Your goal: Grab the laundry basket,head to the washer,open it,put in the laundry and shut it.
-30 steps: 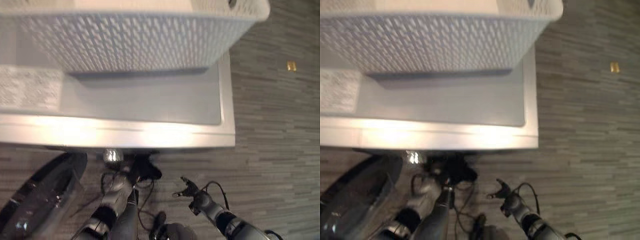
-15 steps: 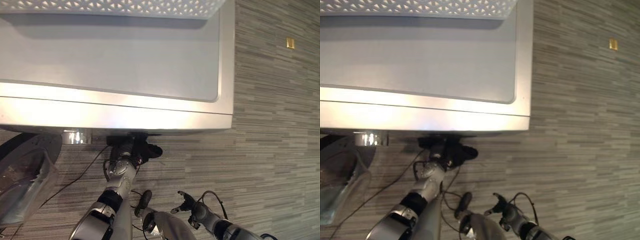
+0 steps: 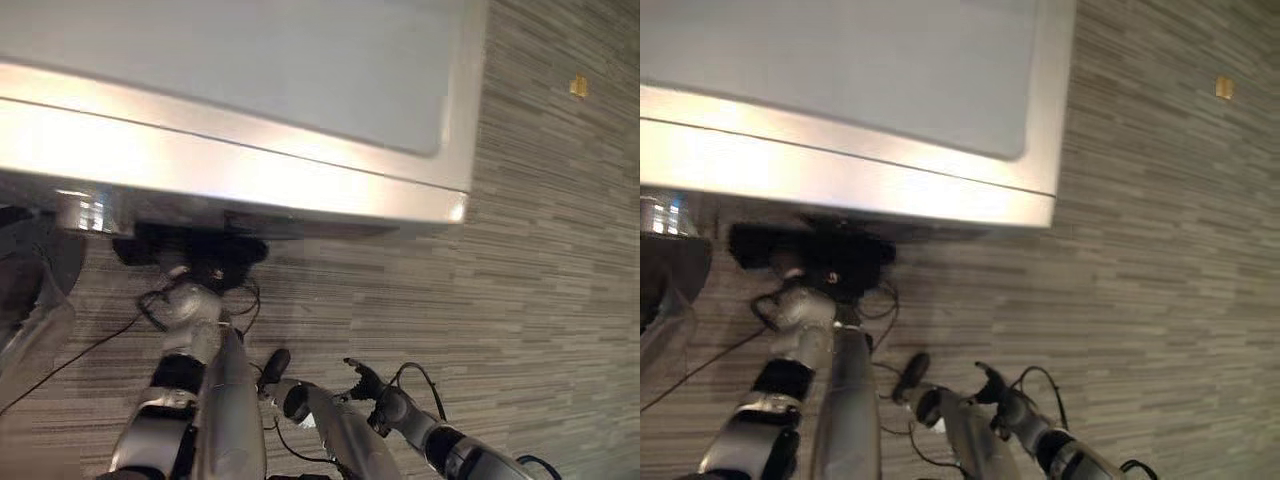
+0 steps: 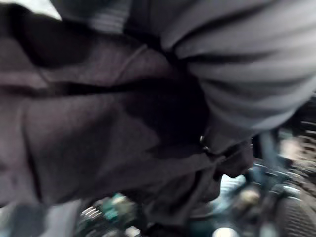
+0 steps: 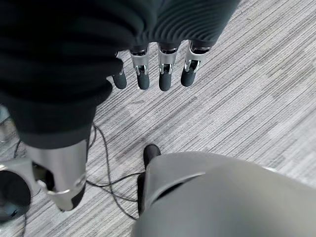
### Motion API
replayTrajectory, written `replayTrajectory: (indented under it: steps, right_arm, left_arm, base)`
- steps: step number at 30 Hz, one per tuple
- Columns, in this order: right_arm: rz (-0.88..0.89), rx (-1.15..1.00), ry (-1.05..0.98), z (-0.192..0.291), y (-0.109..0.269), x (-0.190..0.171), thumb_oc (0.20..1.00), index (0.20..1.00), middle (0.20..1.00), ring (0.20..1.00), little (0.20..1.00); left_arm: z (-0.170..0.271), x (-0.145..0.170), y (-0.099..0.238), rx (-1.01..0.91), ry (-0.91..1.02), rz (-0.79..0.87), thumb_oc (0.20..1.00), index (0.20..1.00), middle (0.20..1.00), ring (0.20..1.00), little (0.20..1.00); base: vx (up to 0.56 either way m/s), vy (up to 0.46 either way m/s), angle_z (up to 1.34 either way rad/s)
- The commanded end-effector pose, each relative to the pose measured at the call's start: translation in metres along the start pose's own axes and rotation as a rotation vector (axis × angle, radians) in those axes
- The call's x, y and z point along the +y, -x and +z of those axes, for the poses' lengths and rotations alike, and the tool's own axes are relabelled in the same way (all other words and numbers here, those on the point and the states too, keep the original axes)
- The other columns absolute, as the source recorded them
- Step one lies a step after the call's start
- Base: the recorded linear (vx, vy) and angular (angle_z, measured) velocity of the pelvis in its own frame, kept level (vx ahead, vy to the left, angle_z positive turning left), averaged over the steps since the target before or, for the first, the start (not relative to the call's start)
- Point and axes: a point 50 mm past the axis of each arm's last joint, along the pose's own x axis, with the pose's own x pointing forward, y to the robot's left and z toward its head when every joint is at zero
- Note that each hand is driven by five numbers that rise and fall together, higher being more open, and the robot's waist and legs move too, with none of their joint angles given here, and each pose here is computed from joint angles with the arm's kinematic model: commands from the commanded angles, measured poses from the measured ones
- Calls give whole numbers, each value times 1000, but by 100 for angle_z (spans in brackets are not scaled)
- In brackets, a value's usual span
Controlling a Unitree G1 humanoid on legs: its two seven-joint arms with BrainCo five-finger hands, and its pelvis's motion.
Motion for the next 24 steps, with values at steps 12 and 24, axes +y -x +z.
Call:
replayTrajectory:
  steps: [12,24]
  right_arm:
    - [56,111,6,-50,24,15,1000,1000,1000,1000,1000]
    - [18,-53,44,-14,16,-3,1000,1000,1000,1000,1000]
  left_arm:
    - [88,-32,-20,-377,165,18,200,200,200,200,200]
    - [135,-137,-25,-351,354,-258,200,200,200,200,200]
  base:
    - [-14,-24,9]
    - [-2,-16,14]
